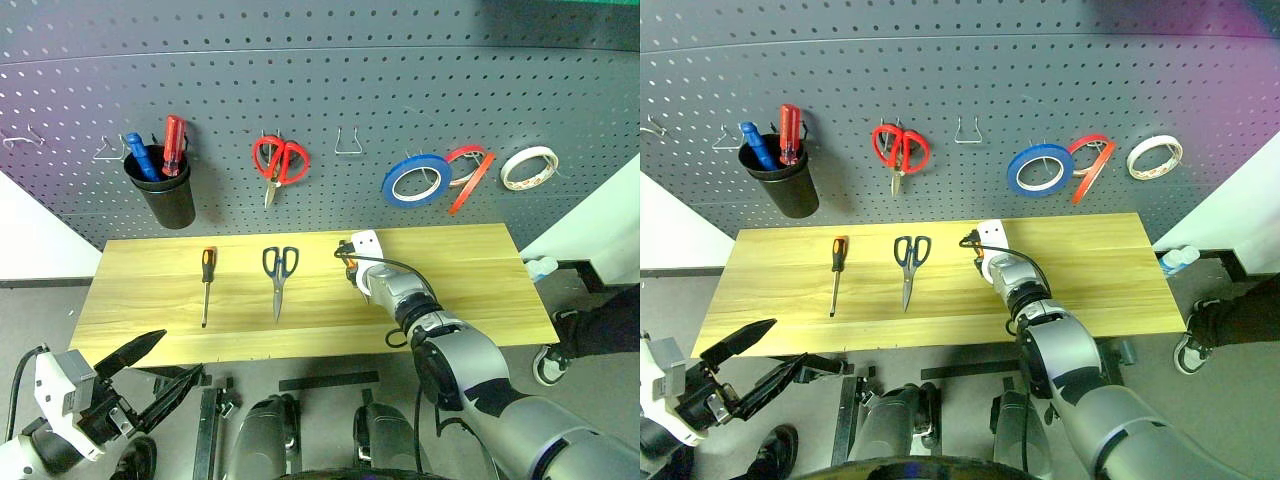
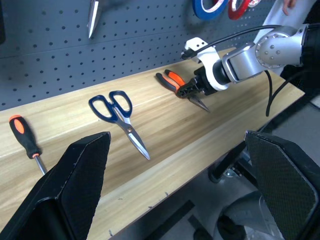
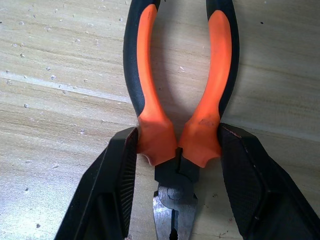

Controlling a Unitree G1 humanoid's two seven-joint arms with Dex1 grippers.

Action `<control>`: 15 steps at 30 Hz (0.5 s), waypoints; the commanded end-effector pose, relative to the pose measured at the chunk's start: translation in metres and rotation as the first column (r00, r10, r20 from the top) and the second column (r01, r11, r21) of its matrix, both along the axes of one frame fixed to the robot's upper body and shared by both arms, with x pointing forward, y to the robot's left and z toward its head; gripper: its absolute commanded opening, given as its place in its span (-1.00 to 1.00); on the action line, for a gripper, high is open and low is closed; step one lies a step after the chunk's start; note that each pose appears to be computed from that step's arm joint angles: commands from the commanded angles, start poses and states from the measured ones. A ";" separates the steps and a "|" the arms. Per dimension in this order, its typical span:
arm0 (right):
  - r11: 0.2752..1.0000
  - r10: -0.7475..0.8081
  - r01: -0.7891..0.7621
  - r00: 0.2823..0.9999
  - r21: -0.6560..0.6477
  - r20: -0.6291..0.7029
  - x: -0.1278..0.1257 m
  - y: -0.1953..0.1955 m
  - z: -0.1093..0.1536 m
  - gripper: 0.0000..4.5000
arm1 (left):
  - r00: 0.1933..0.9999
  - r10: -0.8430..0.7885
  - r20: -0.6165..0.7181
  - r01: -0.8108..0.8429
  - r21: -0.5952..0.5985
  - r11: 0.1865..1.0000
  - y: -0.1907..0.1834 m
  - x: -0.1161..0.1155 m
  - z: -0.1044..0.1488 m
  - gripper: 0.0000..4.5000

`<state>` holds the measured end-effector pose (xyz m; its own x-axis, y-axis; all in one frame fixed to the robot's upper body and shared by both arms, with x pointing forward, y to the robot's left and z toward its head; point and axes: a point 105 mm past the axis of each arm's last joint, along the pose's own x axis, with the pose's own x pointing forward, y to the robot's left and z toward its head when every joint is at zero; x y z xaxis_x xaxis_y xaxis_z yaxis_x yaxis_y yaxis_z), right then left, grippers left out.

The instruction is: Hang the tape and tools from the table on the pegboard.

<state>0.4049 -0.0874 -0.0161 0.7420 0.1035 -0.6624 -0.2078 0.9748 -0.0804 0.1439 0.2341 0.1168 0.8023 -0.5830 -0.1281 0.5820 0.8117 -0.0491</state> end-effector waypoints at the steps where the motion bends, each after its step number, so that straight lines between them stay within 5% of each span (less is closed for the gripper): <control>1: 1.000 0.022 -0.023 0.999 0.007 0.040 0.007 0.007 0.012 -0.07 | 1.000 -0.002 0.020 0.002 0.016 1.000 0.001 -0.002 0.005 1.00; 15: 0.989 0.083 -0.096 0.990 0.110 0.117 0.010 0.006 0.018 -0.07 | 0.999 -0.011 0.031 0.011 0.006 1.000 0.000 0.006 0.003 1.00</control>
